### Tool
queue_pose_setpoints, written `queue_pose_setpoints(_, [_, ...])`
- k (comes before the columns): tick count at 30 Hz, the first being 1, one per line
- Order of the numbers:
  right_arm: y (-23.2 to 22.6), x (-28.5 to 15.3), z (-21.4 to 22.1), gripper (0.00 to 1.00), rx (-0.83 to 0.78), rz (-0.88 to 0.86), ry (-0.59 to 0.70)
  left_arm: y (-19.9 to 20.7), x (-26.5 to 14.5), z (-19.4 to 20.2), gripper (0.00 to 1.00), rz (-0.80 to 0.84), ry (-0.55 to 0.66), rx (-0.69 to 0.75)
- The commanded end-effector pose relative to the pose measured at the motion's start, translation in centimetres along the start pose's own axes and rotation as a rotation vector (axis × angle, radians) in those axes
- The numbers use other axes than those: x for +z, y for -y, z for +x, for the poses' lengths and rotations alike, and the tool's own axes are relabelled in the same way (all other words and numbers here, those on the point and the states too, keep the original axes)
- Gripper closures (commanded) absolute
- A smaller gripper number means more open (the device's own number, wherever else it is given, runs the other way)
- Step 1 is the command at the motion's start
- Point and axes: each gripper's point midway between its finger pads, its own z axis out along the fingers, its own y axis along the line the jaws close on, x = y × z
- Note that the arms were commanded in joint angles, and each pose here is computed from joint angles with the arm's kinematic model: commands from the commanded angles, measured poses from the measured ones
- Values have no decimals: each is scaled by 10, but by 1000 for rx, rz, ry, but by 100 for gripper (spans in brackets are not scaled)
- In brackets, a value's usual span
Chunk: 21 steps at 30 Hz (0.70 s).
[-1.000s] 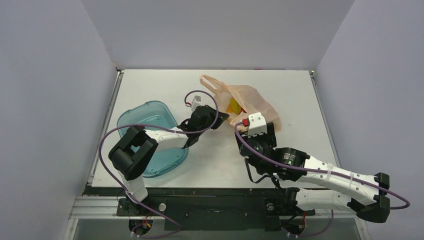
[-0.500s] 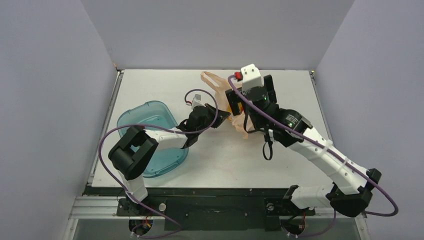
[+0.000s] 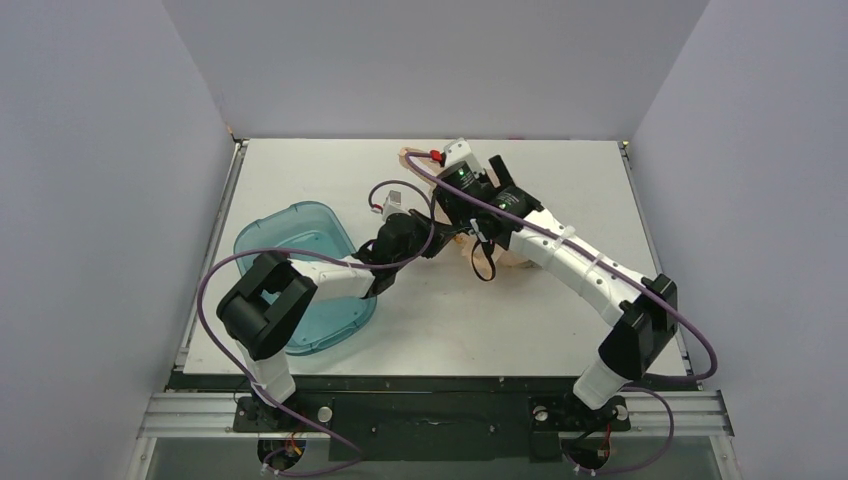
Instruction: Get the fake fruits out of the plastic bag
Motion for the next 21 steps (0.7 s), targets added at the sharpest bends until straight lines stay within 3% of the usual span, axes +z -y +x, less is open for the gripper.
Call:
queue_pose_setpoints(1, [13,13,35,14,-74,53,-130,21,-6,-7,100,65,11,-12])
queue_pose_setpoints(9, [-3,34,61,43,-79,-58,-233,20,-6,-14,100,67,10,-17])
queue_pose_setpoints(13, [-2,44,68,69,-48,-54,-270,21,-9,-20,100,81,9,-20])
queue_pose_setpoints(14, [1,45,66,80,-24,-53,-260,20,-11,-21,100,90,9,-24])
queue_pose_setpoints(17, [-1,47,65,95,105,-148,-214,23,-15,-32,100,138,3,-32])
queue_pose_setpoints(20, [17,42,40,100,324,-252,-69,28,-24,-41,100,233,-28,-29])
queue_pose_setpoints(21, [4,39,42,100,380,-350,-63,31,-28,-44,100,288,-22,-44])
